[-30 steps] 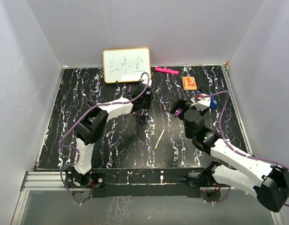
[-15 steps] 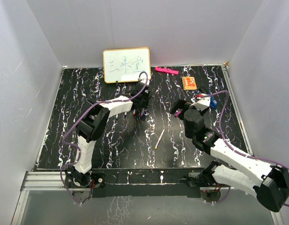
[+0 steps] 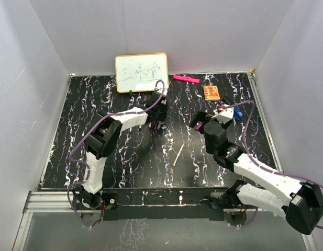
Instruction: Insert the pens into the pen caps
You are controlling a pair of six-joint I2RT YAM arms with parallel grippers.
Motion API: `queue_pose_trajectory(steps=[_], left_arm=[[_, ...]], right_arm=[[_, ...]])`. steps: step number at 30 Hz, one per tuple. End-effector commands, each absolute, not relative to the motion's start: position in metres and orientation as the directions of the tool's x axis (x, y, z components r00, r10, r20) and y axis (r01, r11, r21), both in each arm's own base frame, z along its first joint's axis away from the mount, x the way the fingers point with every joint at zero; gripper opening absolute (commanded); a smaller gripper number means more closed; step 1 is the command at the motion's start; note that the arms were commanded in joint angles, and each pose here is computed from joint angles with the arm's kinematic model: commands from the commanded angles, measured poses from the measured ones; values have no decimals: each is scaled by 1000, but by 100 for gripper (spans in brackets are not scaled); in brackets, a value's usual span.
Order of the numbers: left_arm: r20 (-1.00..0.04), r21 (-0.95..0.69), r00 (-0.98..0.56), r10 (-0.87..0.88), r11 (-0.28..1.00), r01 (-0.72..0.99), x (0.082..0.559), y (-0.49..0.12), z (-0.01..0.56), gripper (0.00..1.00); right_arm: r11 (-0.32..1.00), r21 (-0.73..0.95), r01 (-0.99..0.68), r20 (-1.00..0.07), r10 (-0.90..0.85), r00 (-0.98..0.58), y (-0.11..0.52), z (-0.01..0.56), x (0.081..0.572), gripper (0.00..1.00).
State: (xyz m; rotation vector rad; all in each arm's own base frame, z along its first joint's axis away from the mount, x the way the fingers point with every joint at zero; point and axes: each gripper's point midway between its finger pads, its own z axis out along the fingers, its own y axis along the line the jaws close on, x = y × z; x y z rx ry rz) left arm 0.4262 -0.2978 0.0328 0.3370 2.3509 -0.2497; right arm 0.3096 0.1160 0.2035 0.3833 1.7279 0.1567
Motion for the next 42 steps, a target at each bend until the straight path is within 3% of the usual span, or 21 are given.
queue_pose_trajectory(steps=[1,7,12,22,42], left_arm=[[-718,-170,-683,135,918,359,401,-308,79,39],[-700,-142,-671,242,875,463,348,-327,90,39],[-661,-146,-668,342,814,562,296,-345,86,39],[-582,-170,-698,417,777,606,235,-337,75,41],[-512,-191,-682,523,704,684,204,-364,47,44]], right_arm=[[901,331,280,-920,374,-116,98,206,314,98],[886,264,381,-908,362,-213,88,177,320,98],[864,285,416,-875,411,-254,76,161,326,89],[828,291,479,-837,462,-292,50,141,328,88],[814,298,498,-817,488,-309,48,125,326,87]])
